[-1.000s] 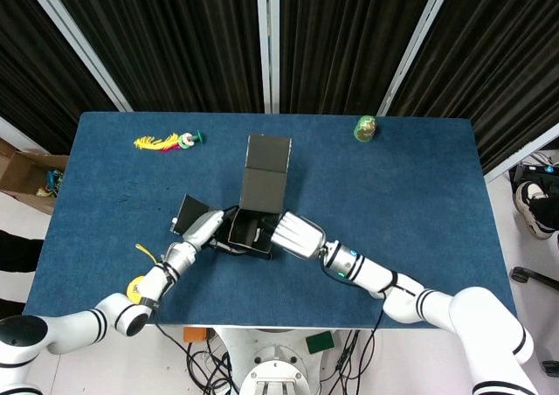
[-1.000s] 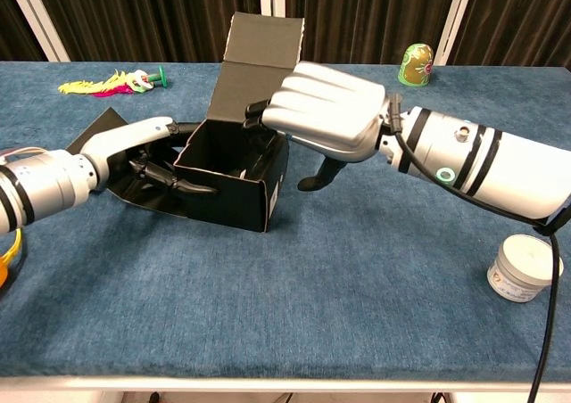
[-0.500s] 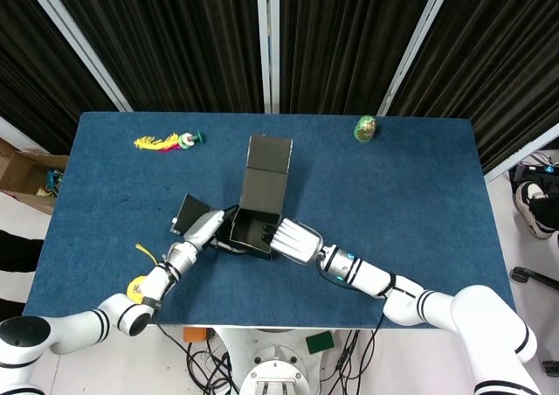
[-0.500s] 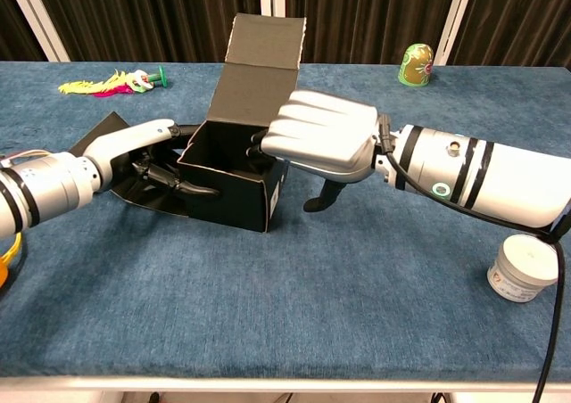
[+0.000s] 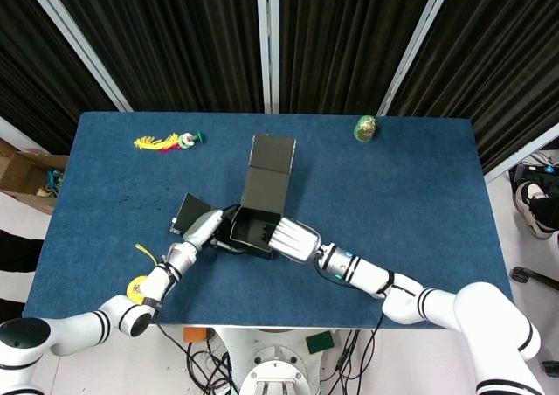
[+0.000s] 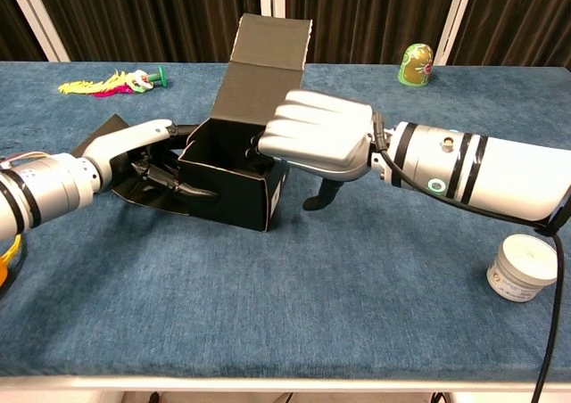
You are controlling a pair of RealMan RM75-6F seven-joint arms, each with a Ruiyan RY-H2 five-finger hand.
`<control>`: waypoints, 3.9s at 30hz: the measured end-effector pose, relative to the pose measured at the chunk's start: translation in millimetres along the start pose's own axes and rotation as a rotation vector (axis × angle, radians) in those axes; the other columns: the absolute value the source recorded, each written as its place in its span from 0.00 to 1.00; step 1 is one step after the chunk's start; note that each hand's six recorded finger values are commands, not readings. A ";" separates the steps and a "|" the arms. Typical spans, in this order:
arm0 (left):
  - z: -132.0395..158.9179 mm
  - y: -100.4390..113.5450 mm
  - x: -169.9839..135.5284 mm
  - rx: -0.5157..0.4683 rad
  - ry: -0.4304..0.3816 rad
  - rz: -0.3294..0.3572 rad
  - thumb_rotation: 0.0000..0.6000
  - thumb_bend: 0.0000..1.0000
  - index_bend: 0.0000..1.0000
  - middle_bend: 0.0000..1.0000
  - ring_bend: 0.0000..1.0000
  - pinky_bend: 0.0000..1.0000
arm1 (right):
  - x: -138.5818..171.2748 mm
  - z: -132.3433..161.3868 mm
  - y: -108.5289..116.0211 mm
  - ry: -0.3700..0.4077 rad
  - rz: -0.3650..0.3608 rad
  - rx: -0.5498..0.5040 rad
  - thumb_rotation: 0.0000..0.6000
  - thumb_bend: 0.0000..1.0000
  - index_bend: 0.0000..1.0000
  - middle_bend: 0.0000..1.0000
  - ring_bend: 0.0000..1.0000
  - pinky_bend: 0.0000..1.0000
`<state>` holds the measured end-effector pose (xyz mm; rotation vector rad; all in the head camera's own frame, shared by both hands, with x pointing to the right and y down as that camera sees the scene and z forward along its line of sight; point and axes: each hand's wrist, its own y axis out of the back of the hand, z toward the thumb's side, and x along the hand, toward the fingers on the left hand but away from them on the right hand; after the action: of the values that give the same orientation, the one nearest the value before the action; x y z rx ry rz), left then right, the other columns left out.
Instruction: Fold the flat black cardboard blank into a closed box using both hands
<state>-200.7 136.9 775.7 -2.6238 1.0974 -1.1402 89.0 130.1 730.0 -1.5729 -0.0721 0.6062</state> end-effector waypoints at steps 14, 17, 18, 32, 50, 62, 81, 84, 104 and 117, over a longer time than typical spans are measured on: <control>-1.8 1.3 -1.3 0.018 0.004 0.017 0.97 0.04 0.60 0.58 0.66 0.89 | -5.8 -1.9 -1.7 0.014 0.044 0.013 1.00 0.24 1.00 0.99 1.00 1.00; -2.5 1.7 -1.8 0.018 0.007 0.020 0.97 0.04 0.60 0.58 0.66 0.89 | -5.2 -2.8 -0.9 0.013 0.041 0.017 1.00 0.28 1.00 1.00 1.00 1.00; -2.6 1.6 -1.8 0.017 0.007 0.020 0.98 0.04 0.60 0.58 0.66 0.89 | -4.6 -3.2 -0.5 0.012 0.040 0.016 1.00 0.29 1.00 1.00 1.00 1.00; -2.2 1.7 -1.2 0.020 0.012 0.020 0.98 0.04 0.60 0.58 0.66 0.89 | -2.2 -3.6 -6.4 0.018 0.082 0.034 1.00 0.30 1.00 1.00 1.00 1.00; -3.5 -0.1 -2.0 0.021 0.018 0.015 0.97 0.04 0.60 0.57 0.66 0.89 | -2.2 -5.8 -4.5 0.022 0.107 0.042 1.00 0.30 1.00 1.00 1.00 1.00; -2.5 0.0 -2.0 0.023 0.014 0.017 0.97 0.04 0.58 0.56 0.66 0.89 | 0.2 -9.2 -2.4 0.012 0.096 0.063 1.00 0.27 0.91 0.82 0.99 1.00; 4.1 1.7 -6.9 0.057 -0.014 0.034 0.84 0.03 0.22 0.17 0.24 0.64 | 7.7 -27.0 8.2 -0.090 0.014 0.020 1.00 0.00 0.01 0.20 0.90 0.92; 6.2 3.9 -8.3 0.062 -0.022 0.045 0.83 0.03 0.16 0.10 0.15 0.46 | 8.9 -28.9 11.6 -0.102 -0.004 0.007 1.00 0.00 0.00 0.17 0.88 0.90; 21.2 42.2 -55.8 0.188 -0.094 0.196 0.77 0.02 0.07 0.02 0.06 0.28 | 110.0 -51.0 8.0 -0.526 -0.025 -0.778 1.00 0.00 0.00 0.17 0.85 0.88; 26.2 51.2 -71.6 0.135 -0.095 0.232 0.77 0.02 0.07 0.02 0.06 0.28 | 80.8 -11.1 -27.1 -0.733 0.043 -1.541 1.00 0.00 0.00 0.14 0.84 0.87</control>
<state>-246.7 139.6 696.2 -2.3503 1.2206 -0.9949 171.0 155.5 728.4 -2.6773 -1.3185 1.2768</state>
